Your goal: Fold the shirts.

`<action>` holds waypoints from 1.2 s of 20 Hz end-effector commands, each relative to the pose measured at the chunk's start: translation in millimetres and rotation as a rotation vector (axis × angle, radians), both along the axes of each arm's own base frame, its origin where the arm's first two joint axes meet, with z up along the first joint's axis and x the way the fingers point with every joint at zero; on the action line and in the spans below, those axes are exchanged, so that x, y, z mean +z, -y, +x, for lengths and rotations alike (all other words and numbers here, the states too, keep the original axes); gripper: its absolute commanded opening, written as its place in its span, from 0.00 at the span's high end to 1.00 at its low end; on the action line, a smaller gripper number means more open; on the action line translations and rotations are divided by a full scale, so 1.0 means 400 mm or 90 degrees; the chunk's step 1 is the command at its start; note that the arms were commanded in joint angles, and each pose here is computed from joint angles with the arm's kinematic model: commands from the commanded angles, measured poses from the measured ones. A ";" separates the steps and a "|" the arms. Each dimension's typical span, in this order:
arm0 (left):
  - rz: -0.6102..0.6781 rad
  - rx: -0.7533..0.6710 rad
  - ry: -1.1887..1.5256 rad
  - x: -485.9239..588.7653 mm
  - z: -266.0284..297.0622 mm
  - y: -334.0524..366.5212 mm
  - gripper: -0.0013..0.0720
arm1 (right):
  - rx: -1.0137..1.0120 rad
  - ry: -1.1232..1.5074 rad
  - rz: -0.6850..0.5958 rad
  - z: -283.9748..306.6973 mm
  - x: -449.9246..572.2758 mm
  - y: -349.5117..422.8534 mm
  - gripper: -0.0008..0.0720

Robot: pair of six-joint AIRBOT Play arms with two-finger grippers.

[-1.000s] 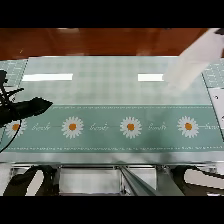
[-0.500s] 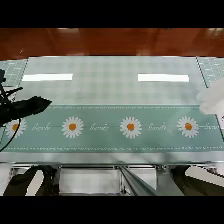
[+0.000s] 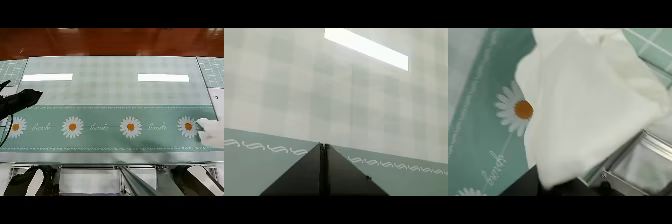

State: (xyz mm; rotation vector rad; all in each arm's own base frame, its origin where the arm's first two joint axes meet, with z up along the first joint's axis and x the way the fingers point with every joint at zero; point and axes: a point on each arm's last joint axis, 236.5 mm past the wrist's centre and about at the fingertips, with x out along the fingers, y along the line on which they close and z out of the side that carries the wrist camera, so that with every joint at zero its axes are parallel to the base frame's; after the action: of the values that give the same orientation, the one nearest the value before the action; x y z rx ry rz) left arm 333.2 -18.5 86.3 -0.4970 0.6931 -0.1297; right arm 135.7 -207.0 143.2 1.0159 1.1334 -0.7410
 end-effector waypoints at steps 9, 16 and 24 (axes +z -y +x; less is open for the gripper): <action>0.030 0.086 0.055 0.007 0.082 -0.091 0.94 | -0.117 -0.333 0.079 -0.328 -0.212 -0.109 0.43; 0.033 0.049 0.109 0.183 0.187 -0.087 0.94 | 0.053 0.254 -0.082 0.264 0.061 -0.007 0.96; 0.073 -0.248 -0.174 -0.026 0.199 0.242 0.95 | 0.624 0.049 -0.315 0.685 -0.103 -0.484 0.96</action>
State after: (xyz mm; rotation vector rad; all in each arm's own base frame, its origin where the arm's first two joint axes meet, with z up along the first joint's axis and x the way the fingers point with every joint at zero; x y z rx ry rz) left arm 428.8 -93.8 127.6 -0.3662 0.8145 -0.3813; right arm 392.2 -52.7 148.3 0.3491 0.9803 -0.0896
